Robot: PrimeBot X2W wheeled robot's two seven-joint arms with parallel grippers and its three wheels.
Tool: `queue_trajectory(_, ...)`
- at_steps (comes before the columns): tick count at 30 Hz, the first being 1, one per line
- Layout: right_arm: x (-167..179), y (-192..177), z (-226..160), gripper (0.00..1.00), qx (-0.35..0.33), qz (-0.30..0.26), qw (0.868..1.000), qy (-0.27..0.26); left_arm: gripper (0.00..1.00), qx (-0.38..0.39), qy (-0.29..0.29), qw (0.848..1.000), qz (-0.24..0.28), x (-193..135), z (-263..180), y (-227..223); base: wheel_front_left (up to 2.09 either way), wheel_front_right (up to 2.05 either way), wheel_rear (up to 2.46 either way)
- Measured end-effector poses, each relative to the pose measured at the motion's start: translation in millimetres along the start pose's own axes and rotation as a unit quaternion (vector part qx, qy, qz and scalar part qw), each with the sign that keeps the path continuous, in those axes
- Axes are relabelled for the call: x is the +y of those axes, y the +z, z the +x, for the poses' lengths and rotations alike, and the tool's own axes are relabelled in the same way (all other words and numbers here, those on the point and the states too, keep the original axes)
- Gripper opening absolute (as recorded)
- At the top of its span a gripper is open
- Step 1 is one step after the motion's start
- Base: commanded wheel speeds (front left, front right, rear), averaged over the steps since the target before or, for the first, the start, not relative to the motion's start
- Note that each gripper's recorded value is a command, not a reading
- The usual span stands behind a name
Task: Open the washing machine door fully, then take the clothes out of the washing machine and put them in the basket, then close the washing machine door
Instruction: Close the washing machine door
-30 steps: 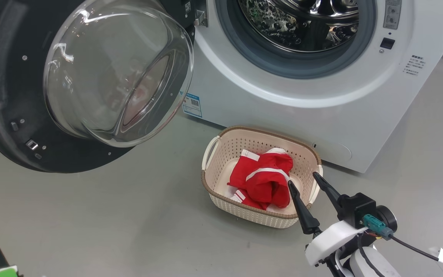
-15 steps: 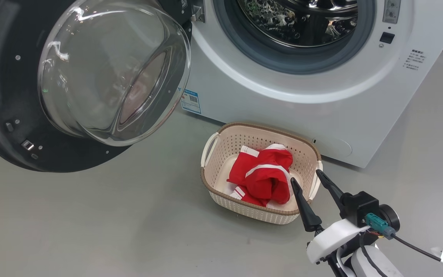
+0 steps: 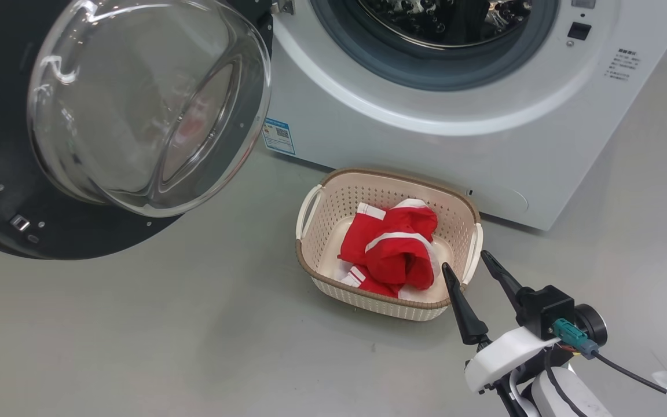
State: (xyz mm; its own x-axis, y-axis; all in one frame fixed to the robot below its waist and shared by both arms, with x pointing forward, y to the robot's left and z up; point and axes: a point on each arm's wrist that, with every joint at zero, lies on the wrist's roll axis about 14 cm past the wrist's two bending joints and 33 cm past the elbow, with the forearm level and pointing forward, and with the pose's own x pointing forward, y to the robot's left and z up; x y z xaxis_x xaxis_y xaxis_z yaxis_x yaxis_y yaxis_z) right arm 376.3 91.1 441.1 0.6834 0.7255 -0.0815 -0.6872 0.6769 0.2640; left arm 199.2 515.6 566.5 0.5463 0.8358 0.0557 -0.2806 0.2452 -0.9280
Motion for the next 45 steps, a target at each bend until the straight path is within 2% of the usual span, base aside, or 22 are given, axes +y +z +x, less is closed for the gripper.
queue_trajectory(17,-36,-13,-2,1.0,0.01,0.007,0.999,-0.035,0.0,0.074,0.054,0.996,-0.016,8,34,-65,0.0,0.0,0.0)
queue_trajectory(24,-47,-16,-4,1.0,0.012,0.009,0.999,-0.05,0.0,0.118,0.068,0.99,-0.043,11,35,-97,0.0,0.0,0.0)
queue_trajectory(45,-41,-9,-1,1.0,0.005,0.003,0.999,-0.042,0.0,0.178,0.063,0.979,-0.071,12,28,-102,0.0,0.0,0.0)
